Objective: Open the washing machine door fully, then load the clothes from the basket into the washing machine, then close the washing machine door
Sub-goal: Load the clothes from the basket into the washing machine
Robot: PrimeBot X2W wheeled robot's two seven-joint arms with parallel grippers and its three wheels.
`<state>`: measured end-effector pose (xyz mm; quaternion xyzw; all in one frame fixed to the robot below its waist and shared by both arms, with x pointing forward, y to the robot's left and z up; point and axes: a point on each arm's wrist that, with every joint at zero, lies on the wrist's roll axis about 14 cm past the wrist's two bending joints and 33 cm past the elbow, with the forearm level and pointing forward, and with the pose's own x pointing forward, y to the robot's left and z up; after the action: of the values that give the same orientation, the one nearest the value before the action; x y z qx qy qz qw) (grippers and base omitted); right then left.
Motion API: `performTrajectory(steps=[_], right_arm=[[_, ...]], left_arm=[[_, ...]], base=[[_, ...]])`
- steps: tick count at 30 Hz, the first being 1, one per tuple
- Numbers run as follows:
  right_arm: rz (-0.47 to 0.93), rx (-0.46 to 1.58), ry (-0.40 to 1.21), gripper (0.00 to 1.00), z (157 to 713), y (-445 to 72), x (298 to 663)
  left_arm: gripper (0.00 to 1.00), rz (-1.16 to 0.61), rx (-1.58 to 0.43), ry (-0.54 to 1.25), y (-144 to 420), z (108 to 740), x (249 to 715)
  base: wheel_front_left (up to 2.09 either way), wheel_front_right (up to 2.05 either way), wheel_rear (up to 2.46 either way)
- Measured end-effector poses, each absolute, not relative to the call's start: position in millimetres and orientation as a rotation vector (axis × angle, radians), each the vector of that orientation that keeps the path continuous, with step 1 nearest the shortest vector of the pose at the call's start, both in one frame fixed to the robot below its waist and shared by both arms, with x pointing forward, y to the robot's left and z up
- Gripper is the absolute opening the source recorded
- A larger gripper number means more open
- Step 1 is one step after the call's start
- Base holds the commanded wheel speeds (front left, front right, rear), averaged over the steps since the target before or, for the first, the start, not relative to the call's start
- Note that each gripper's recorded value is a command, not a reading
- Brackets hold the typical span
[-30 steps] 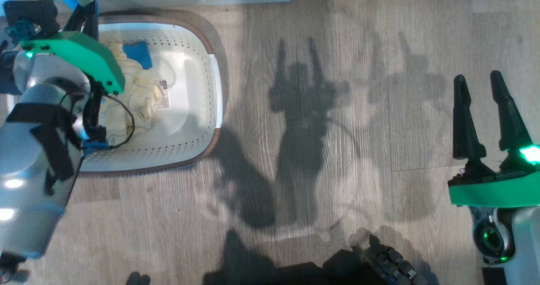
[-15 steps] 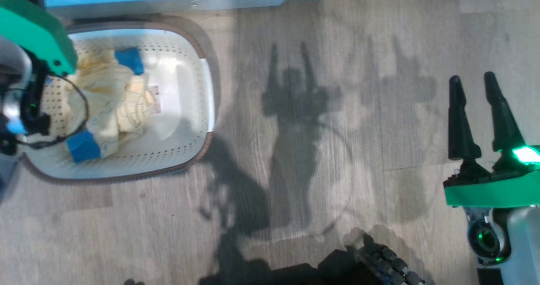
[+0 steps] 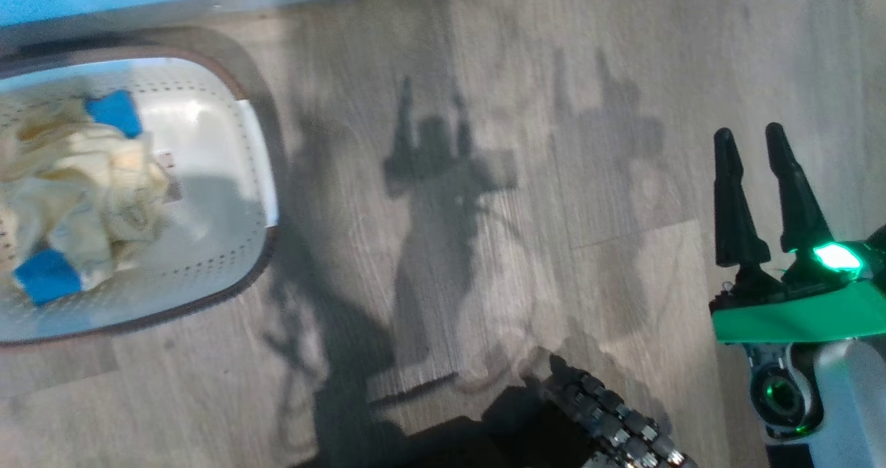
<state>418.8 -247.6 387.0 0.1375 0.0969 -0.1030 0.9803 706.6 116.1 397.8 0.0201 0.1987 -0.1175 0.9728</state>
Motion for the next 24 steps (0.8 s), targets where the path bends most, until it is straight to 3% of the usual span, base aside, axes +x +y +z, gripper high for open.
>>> performTrajectory(steps=[8,20,24], right_arm=[[-0.262,0.27,0.233,1.0,379.8,-260.5,405.2],[-0.295,0.261,0.277,1.0,370.3,-266.5,394.9],[-0.3,0.262,0.284,1.0,367.9,-267.2,394.3]], left_arm=[[0.0,-0.211,0.001,0.435,111.9,372.8,744.1],[0.0,-0.166,-0.014,0.181,105.7,398.7,788.5],[0.0,-0.144,-0.023,0.225,109.6,383.1,792.6]], base=[[0.0,0.0,0.0],[0.0,0.0,0.0],[0.0,0.0,0.0]])
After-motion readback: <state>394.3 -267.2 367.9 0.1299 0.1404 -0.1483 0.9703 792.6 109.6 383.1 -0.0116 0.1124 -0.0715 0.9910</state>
